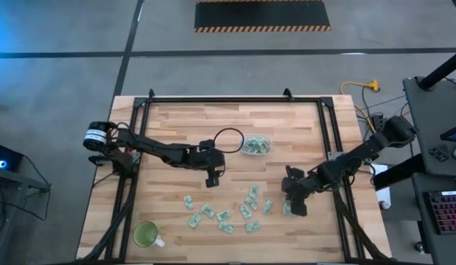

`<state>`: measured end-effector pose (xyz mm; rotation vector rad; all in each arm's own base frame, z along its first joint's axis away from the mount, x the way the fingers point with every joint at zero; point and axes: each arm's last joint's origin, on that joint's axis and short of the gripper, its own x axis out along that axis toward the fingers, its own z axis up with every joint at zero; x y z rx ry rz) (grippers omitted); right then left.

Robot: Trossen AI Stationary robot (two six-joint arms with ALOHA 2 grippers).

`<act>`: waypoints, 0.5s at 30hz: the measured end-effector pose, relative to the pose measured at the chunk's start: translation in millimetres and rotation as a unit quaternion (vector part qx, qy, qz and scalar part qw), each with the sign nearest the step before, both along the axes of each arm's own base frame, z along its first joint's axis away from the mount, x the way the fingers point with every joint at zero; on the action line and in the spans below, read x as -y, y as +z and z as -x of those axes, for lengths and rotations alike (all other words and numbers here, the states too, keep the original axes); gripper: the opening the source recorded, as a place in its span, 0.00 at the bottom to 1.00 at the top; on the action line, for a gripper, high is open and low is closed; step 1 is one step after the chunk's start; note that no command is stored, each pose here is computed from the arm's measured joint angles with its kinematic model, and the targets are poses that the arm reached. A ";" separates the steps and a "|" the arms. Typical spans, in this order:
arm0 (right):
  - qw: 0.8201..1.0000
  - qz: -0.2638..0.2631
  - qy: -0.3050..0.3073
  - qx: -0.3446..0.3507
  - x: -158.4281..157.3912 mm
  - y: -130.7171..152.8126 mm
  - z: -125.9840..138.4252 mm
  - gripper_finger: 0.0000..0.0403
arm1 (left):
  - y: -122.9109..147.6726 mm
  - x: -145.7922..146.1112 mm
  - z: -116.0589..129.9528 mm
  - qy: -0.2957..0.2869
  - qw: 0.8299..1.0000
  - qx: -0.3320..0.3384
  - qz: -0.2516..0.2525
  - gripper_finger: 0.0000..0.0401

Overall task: Pick and place Stevia / Truvia into bins
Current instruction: Put the stevia packet into the transparent bin

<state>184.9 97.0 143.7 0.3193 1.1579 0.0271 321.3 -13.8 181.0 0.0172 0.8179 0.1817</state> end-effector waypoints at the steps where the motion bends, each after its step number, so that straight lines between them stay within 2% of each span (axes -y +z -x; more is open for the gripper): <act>1: 1.000 -0.002 0.002 0.002 -0.6 1.4 -0.9 0.14 | -0.3 -0.1 0.2 0.000 1.000 0.000 0.000 0.51; 11: 0.999 -0.021 0.027 0.032 -16.1 0.3 -5.1 0.14 | -6.0 -0.2 3.1 -0.001 1.000 0.001 -0.001 0.51; 15: 0.999 -0.019 0.026 0.016 -21.1 -7.4 -4.4 0.14 | -5.6 -0.2 2.8 -0.001 1.000 0.003 -0.001 0.51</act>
